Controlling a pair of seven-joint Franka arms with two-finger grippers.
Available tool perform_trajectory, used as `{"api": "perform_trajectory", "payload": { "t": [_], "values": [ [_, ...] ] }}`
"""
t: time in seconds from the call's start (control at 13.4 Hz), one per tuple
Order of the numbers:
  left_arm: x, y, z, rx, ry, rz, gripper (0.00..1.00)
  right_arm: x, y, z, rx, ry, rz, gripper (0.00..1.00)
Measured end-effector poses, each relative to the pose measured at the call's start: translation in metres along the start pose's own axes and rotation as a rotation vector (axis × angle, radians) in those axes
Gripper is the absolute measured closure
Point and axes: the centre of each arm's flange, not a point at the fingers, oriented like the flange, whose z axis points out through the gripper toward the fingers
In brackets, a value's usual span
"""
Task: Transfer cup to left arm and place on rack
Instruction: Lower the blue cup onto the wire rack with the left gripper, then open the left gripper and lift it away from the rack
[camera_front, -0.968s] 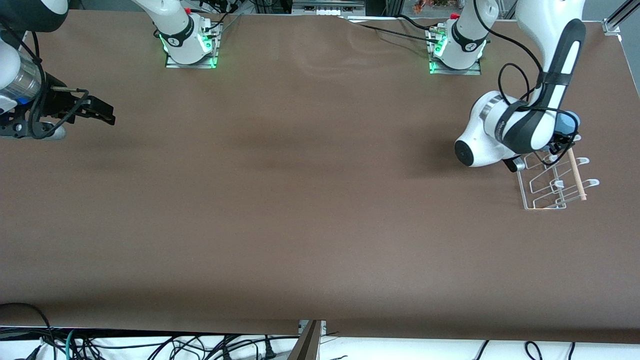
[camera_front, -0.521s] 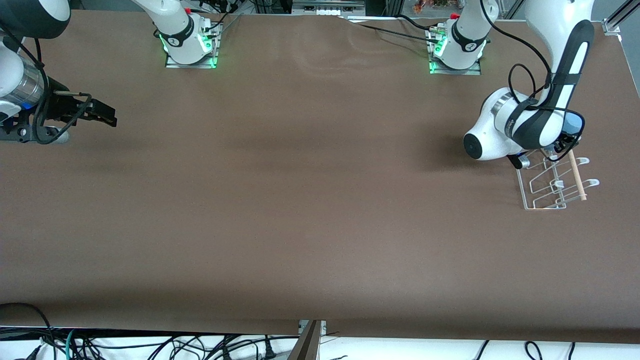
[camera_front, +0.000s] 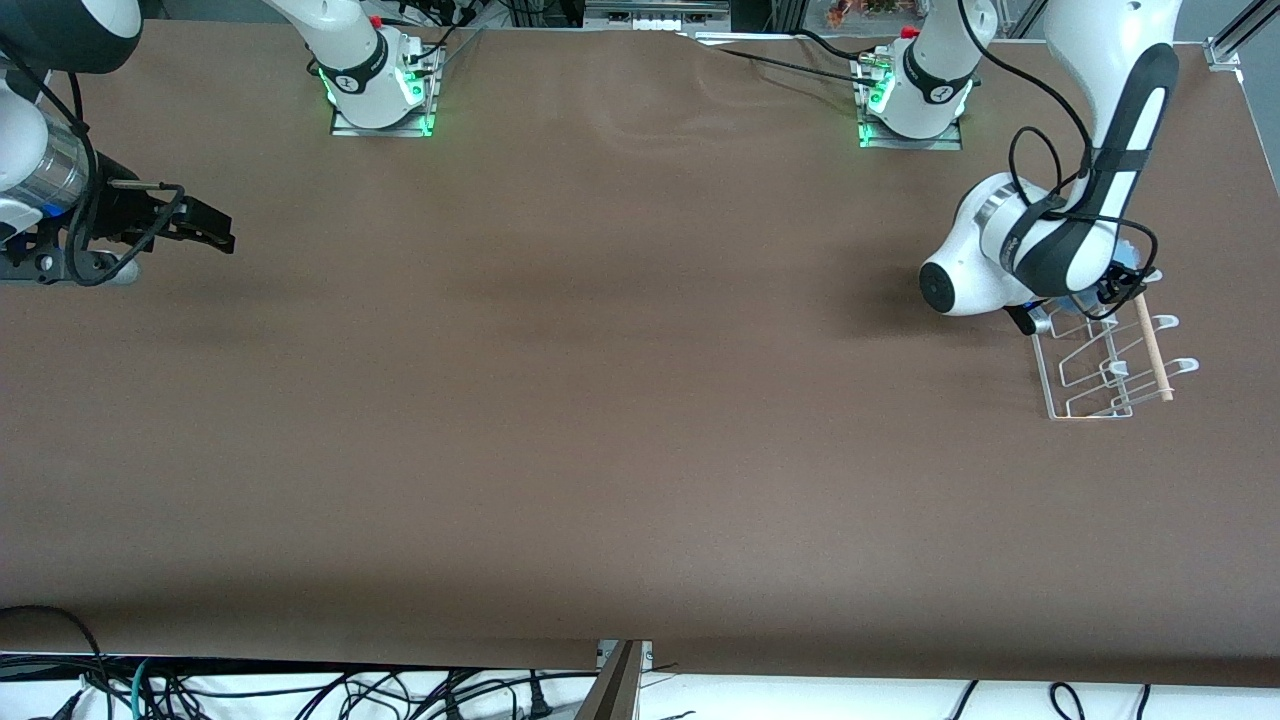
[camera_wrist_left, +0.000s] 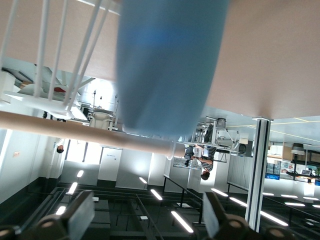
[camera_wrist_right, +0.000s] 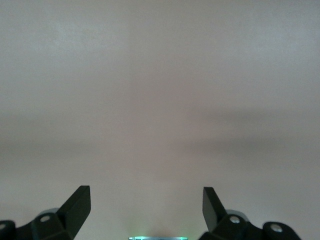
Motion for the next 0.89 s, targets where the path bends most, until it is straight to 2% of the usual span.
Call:
{"api": "perform_trajectory", "payload": {
  "t": [0.3,0.52,0.67,0.89],
  "values": [
    [-0.008,-0.004,-0.013,0.022,0.023,-0.036,0.0,0.0,-0.002,-0.003,0.0,0.006,-0.007,0.01],
    [-0.031,-0.026,-0.033,0.031,0.143,-0.115,0.0,0.0,-0.007,-0.006,-0.001,0.012,-0.017,0.01],
    [-0.051,-0.037,-0.052,-0.042,0.256,-0.178,0.0,0.0,-0.007,-0.007,-0.001,0.013,-0.018,0.01],
    [-0.095,-0.063,-0.093,-0.235,0.474,-0.294,0.0,0.0,-0.007,-0.007,-0.001,0.014,-0.018,0.01]
  ]
}}
